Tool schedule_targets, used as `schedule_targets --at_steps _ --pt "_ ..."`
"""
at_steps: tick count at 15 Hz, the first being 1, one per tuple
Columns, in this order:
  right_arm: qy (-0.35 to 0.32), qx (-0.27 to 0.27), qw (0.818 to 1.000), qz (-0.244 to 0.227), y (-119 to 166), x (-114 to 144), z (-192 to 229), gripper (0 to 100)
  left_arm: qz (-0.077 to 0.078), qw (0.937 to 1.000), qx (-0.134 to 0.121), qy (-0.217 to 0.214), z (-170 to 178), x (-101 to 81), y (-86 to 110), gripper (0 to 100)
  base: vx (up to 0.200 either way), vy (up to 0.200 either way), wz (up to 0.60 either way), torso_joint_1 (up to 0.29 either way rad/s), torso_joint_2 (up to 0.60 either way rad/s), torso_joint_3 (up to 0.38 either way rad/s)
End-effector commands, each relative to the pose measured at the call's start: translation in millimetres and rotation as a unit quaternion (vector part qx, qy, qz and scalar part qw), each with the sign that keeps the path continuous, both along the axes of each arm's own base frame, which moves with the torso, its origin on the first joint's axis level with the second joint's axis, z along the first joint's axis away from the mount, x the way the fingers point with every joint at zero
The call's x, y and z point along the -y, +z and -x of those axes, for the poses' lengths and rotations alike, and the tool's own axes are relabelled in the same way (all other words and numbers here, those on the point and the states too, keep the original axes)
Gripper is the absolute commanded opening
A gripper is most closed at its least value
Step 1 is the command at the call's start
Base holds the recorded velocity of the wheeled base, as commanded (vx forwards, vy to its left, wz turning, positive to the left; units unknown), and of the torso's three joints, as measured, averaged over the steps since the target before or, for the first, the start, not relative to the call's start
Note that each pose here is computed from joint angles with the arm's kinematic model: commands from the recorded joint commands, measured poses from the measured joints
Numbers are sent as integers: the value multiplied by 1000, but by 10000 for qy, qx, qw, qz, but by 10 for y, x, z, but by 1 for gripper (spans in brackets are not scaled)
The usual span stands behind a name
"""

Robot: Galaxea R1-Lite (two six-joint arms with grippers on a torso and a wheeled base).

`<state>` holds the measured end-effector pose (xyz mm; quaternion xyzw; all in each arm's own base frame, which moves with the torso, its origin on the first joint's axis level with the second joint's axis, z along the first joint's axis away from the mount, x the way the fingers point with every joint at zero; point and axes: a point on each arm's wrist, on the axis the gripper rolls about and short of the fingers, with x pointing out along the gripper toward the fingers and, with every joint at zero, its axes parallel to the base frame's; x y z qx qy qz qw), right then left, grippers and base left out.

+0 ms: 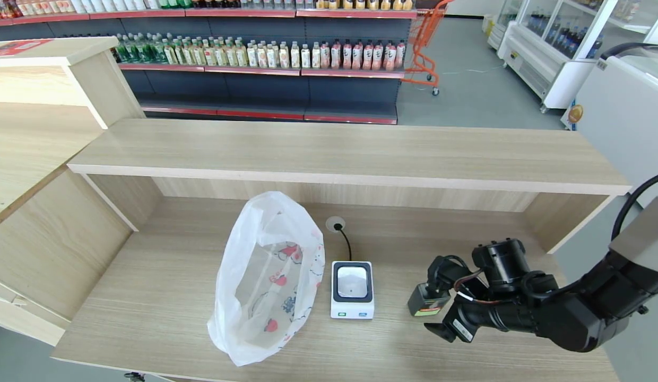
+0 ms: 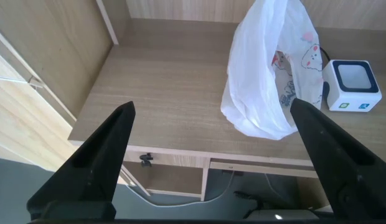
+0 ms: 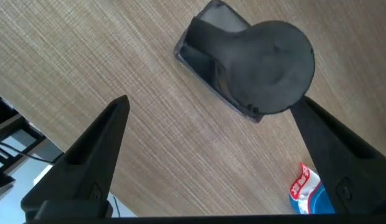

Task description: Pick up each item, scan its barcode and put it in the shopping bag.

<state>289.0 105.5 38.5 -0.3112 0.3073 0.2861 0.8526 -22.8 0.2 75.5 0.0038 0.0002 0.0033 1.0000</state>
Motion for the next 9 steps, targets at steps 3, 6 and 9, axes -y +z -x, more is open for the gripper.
schedule_targets --at_steps 3,6,9 --pt "57 76 9999 -70 -79 -67 -140 100 0 10000 2 -2 0 0 0 100 0 0 0 0 0 0" --pt "137 136 9997 -154 -107 -109 -229 100 0 10000 -6 5 -1 0 0 100 0 0 0 0 0 0" --pt "141 143 9996 -179 -133 -125 -285 100 0 10000 -6 5 -1 0 0 100 0 0 0 0 0 0"
